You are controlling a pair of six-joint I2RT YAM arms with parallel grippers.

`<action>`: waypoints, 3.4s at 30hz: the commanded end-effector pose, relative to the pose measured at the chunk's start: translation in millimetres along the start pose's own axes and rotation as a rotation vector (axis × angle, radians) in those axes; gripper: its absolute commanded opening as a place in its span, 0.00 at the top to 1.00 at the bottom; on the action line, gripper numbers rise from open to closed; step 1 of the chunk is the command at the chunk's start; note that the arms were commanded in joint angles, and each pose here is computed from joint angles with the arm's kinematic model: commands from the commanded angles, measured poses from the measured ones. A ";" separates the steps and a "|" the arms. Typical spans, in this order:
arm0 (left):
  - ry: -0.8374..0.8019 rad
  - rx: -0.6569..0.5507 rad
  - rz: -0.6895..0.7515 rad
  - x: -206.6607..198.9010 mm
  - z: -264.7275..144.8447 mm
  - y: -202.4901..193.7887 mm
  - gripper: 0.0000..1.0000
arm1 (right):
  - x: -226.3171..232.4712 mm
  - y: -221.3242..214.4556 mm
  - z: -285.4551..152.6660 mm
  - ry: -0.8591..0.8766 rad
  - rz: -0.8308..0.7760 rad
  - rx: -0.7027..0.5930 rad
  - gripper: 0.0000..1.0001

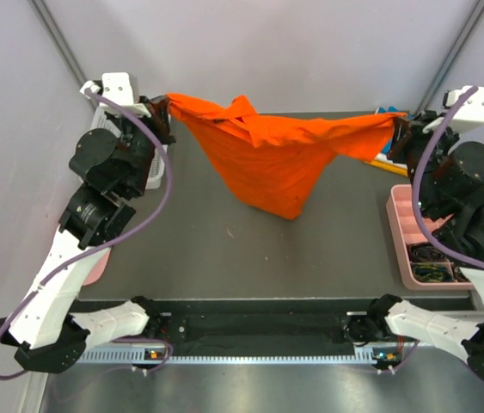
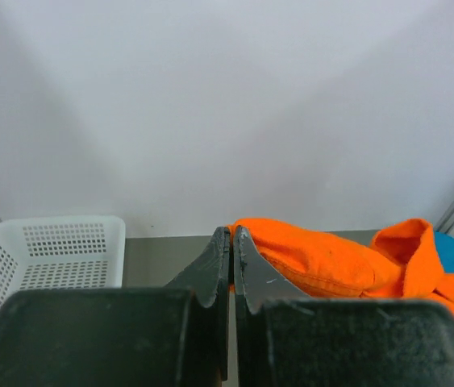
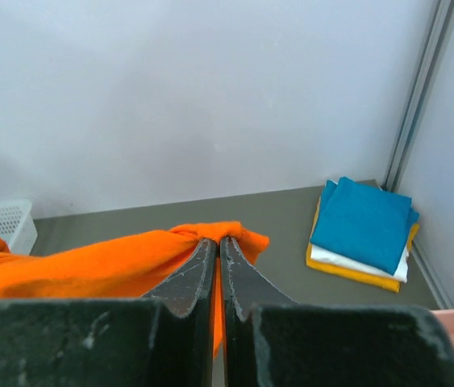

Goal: Fold and stack the t-shirts
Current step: Flatten out the tshirt

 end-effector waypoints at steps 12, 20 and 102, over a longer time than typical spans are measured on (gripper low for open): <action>0.103 -0.273 -0.052 35.8 -45.4 92.7 1.00 | -36.3 47.3 -24.6 -0.094 0.092 -0.174 1.00; 0.071 -0.299 -0.072 35.7 -56.1 106.9 1.00 | -38.5 46.0 -29.3 -0.083 0.093 -0.169 1.00; 0.238 -0.076 -0.084 71.7 329.6 -334.0 0.01 | -3.1 -283.5 89.1 -0.387 -0.025 0.461 1.00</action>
Point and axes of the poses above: each gripper's point midway between its finger pads, its own z axis out along the fingers, its own x axis along the line the jaws close on, y = z × x, the point moved 3 cm from there along -z, back along the fingers, and after that the axes turned 3 degrees about -z, right-handed, at the moved point
